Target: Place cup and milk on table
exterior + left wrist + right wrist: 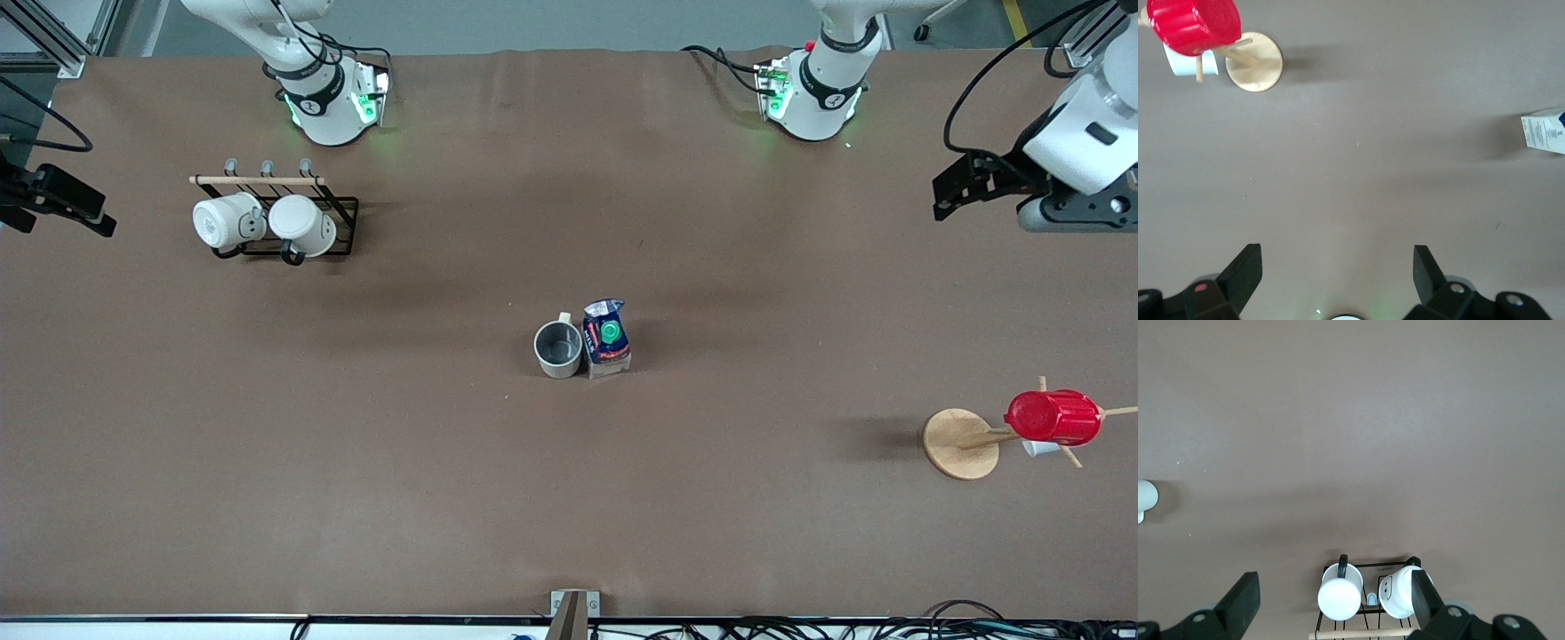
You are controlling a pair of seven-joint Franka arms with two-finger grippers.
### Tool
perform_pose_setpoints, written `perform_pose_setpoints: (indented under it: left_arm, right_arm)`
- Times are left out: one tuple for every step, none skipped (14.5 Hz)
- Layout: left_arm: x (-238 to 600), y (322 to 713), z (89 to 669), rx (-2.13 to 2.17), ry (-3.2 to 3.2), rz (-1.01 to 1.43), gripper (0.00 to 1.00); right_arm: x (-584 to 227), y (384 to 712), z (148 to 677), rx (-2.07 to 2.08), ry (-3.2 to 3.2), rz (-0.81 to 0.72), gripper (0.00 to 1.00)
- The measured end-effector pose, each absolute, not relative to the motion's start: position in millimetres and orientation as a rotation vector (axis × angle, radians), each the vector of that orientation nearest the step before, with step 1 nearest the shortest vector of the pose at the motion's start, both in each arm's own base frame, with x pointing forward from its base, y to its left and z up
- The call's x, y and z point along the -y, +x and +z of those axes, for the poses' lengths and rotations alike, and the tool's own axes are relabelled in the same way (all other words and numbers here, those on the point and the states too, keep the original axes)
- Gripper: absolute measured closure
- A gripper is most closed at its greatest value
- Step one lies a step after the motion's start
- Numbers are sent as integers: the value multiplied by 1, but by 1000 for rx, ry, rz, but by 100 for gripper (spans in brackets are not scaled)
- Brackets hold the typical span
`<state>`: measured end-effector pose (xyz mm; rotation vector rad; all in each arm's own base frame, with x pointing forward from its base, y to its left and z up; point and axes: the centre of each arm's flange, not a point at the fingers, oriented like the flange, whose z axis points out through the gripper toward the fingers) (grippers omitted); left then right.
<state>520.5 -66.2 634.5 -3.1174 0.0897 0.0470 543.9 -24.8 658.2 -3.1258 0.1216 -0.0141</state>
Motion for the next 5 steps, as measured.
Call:
perform_pose_setpoints:
  left_arm:
    - [65, 516, 637, -88, -3117, 41, 0]
    - [66, 513, 639, -88, -3115, 35, 0]
    - [66, 512, 641, -89, -3115, 29, 0]
    - [66, 511, 643, -89, -3115, 23, 0]
    - [66, 511, 644, -89, -3116, 18, 0]
  right_arm:
    - [25, 544, 658, -122, -3126, -14, 0]
    - [25, 544, 658, -122, -3126, -13, 0]
    - [25, 544, 658, -122, -3126, -13, 0]
    - [25, 544, 658, -122, -3126, -13, 0]
    - [25, 544, 658, -122, -3126, -13, 0]
